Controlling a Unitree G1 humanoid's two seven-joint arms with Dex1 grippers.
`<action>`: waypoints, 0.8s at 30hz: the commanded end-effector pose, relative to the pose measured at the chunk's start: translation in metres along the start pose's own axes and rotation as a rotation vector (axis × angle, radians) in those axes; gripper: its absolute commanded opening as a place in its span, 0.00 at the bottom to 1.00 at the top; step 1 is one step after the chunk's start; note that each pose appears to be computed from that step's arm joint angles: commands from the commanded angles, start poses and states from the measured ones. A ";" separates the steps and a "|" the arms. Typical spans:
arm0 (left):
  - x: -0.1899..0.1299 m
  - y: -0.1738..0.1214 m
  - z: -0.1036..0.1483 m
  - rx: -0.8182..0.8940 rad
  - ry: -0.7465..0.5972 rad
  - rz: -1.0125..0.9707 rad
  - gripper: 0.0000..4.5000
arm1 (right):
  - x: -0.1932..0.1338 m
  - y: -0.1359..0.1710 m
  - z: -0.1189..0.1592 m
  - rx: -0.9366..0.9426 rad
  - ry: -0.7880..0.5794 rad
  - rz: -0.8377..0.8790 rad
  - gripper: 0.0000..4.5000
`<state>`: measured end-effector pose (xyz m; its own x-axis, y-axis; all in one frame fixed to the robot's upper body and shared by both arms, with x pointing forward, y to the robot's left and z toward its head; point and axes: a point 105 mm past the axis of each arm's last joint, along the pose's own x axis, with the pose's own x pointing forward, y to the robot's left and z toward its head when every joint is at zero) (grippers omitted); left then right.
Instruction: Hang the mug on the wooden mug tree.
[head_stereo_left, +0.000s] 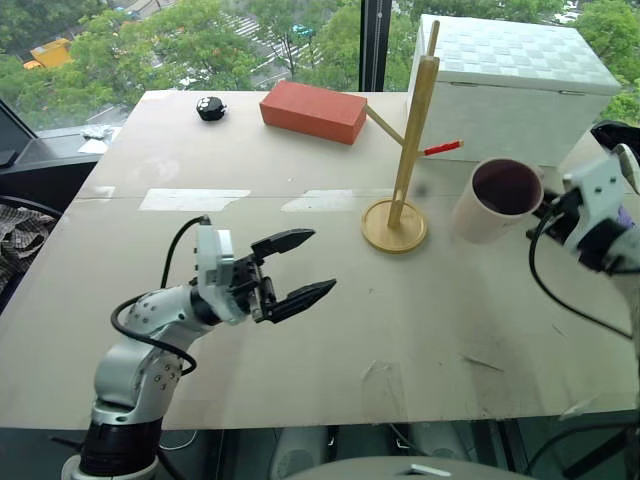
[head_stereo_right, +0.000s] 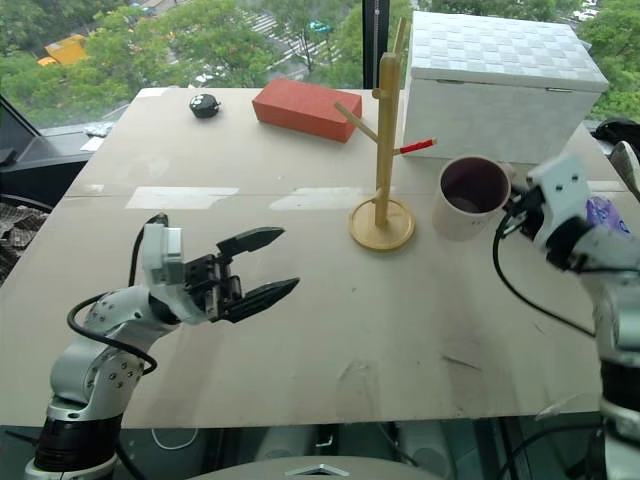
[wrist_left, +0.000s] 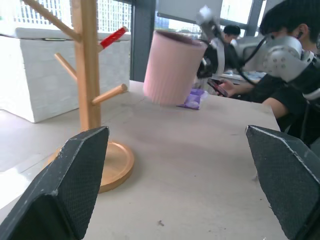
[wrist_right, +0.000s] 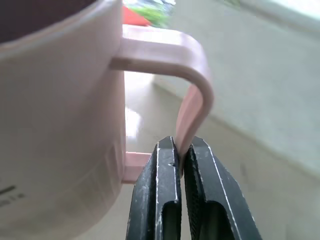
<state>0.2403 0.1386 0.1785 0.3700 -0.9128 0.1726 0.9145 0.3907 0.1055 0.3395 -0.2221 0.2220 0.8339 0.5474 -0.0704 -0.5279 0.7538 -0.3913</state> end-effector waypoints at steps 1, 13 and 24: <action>-0.002 -0.003 0.012 0.011 -0.021 -0.016 1.00 | 0.017 -0.002 0.024 -0.062 -0.039 0.173 0.01; -0.013 -0.019 0.035 0.003 -0.159 0.057 1.00 | 0.087 0.004 0.056 -0.234 0.045 0.460 0.01; -0.029 -0.031 0.044 0.016 -0.222 0.171 1.00 | 0.115 0.006 0.036 -0.319 0.122 0.467 0.19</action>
<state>0.2000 0.1600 0.2023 0.4900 -0.7913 0.3656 0.8444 0.5351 0.0265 0.4222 -0.1338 0.2341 0.4942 0.7574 -0.4267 -0.8314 0.2683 -0.4867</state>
